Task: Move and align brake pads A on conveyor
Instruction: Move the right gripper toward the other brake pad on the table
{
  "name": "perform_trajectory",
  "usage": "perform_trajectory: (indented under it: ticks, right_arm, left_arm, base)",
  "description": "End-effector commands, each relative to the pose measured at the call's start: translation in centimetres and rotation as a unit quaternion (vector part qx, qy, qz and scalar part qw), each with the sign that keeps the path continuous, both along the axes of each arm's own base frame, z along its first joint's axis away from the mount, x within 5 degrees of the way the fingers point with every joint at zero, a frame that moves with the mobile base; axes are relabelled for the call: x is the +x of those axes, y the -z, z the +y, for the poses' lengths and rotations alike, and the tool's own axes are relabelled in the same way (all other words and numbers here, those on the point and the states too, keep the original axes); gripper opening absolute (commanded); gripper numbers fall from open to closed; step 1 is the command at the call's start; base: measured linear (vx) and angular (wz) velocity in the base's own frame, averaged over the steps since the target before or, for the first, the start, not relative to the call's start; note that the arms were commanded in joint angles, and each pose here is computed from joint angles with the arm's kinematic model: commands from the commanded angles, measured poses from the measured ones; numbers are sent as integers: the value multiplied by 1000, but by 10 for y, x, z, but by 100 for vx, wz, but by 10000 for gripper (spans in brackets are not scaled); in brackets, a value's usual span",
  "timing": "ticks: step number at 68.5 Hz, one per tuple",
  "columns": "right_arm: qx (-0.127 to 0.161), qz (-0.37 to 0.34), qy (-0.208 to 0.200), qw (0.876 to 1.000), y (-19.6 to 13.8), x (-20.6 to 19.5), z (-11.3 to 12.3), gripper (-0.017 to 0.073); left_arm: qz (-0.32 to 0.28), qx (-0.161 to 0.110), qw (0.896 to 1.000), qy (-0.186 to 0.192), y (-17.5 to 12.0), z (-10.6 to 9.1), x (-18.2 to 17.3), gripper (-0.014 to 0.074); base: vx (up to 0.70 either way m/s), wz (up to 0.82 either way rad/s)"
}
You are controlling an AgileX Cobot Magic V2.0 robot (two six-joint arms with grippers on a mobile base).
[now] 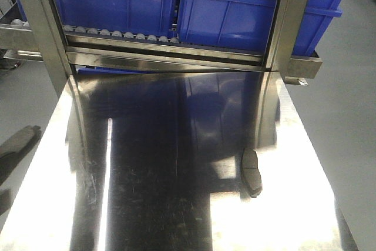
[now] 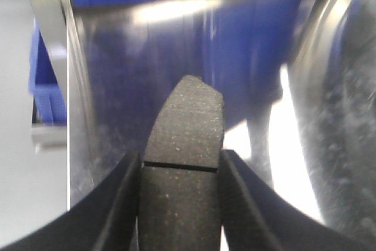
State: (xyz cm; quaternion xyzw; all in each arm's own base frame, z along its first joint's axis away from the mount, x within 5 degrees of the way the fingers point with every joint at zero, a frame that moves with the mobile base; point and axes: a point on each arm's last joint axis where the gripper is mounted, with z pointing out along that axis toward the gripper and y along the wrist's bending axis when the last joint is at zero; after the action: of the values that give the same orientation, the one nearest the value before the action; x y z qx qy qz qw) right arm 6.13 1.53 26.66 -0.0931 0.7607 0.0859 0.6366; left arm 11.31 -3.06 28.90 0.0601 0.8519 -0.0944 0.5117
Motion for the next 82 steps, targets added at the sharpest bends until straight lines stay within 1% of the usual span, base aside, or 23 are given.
perform_trajectory:
  ticks: [1,11,23,82]
  right_arm:
    - [4,-47,0,999,-15,1,0,-3]
    - [4,-47,0,999,-15,1,0,-3]
    - [4,-47,0,999,-15,1,0,-3]
    - [6,-46,-1,999,-15,0,0,-3]
  left_arm:
    - [-89,-24,996,4,-16,4,-16,101]
    - [-133,-37,990,3,-14,12,-41,101]
    - [-167,-47,985,3,-17,16,-55,101]
    - [-168,-47,985,3,-18,16,-55,101]
  base:
    - [0,0]
    - [0,0]
    - [0,0]
    - [0,0]
